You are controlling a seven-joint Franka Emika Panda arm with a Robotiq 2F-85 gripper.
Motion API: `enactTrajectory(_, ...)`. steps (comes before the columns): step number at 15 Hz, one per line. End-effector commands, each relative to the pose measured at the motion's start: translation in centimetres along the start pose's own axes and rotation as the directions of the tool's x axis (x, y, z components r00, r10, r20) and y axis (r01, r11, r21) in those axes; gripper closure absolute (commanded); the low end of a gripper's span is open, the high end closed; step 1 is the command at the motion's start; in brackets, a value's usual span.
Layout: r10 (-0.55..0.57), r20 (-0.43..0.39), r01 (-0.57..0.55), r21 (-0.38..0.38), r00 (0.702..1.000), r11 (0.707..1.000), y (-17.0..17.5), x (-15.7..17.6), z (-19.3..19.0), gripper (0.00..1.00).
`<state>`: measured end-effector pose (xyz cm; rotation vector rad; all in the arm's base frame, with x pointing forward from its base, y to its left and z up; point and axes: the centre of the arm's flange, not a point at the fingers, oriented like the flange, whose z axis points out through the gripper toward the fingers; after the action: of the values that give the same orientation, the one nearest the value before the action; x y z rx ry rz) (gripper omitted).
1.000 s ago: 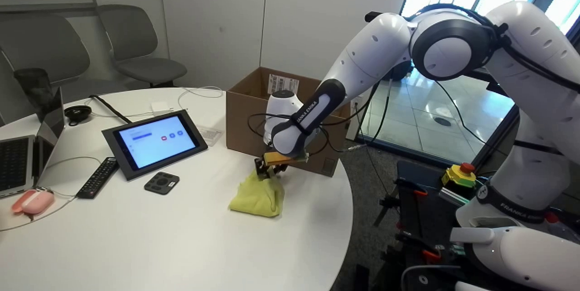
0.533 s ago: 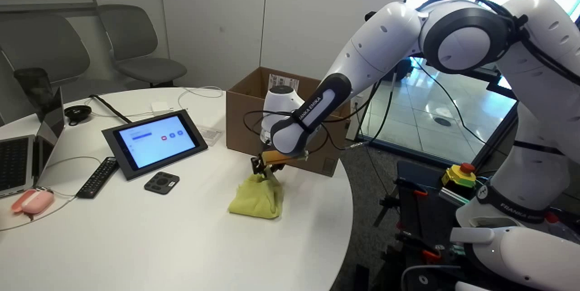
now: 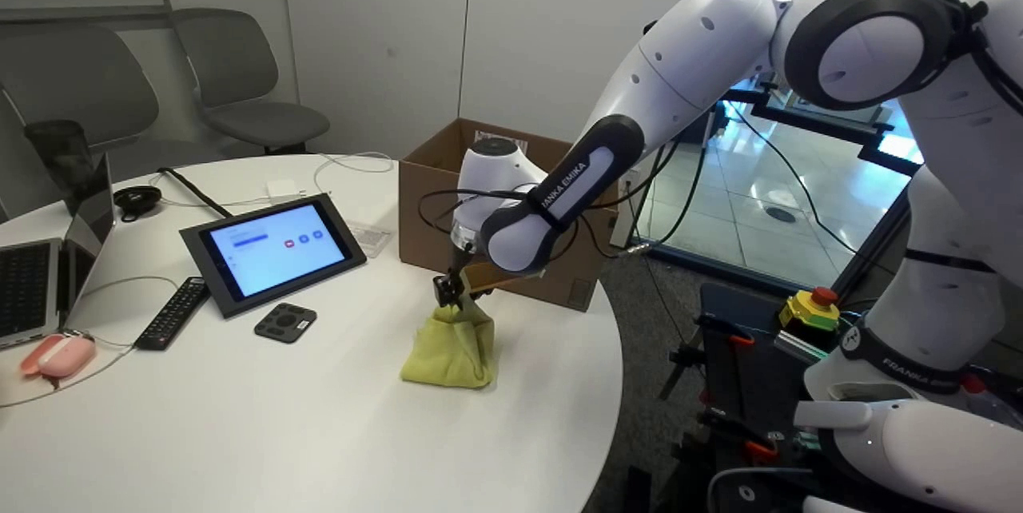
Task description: Put the marker on the towel, fold the towel, and then put the folded towel in the box
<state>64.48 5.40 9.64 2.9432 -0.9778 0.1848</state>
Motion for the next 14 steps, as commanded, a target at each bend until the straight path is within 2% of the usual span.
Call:
enactTrajectory(1,-0.112,-0.038,0.113,0.012,0.993,0.994,-2.7,-2.5,-1.9,0.92)
enactTrajectory(5,-0.243,-0.054,0.243,-0.007,0.969,0.970,-7.1,-5.8,-2.0,0.92)
enactTrajectory(8,-0.301,-0.058,0.302,-0.002,0.952,0.953,-8.8,-7.3,-2.3,0.92)
enactTrajectory(11,-0.288,-0.035,0.289,0.053,0.957,0.956,-8.9,-6.6,-3.1,0.95)
enactTrajectory(14,-0.210,-0.026,0.211,0.073,0.977,0.975,-7.5,-3.8,-4.0,0.95)
